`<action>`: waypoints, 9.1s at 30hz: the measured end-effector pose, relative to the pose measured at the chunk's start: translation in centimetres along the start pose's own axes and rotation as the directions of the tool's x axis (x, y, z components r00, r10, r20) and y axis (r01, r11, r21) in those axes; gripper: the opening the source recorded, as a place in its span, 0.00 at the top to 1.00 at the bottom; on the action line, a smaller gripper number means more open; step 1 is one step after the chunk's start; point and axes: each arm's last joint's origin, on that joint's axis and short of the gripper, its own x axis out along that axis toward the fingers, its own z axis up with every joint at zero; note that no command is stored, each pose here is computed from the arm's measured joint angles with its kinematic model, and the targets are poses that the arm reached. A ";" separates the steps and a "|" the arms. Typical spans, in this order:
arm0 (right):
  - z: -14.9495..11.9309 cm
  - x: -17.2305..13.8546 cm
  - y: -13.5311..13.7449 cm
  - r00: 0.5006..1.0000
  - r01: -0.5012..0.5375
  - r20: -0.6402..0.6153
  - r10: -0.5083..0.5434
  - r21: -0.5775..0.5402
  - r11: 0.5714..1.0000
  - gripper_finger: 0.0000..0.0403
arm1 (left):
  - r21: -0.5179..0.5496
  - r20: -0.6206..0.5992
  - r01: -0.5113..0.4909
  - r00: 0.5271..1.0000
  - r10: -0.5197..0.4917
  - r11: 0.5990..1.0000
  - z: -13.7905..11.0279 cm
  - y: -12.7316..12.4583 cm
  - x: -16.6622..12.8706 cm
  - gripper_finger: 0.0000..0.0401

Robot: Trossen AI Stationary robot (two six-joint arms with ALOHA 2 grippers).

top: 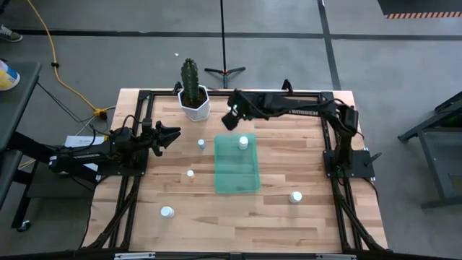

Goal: Pick and place pill bottles into a basket
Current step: Put the white pill bottle into the green bin

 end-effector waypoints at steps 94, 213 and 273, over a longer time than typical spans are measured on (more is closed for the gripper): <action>-1.2 11.3 -3.8 0.995 0.053 -0.095 -0.040 0.136 0.989 0.61 | 0.004 -0.023 -0.015 1.000 0.015 1.000 -0.2 0.1 0.0 0.52; -9.3 -3.8 5.4 0.725 -0.652 0.091 0.683 -0.233 0.722 0.48 | 0.008 -0.043 -0.030 0.999 0.030 1.000 -0.4 0.3 0.0 0.52; -28.9 -17.6 1.0 0.818 -0.454 -0.554 0.155 -0.455 0.766 0.29 | 0.009 -0.043 -0.029 0.999 0.030 1.000 -0.4 0.3 0.0 0.52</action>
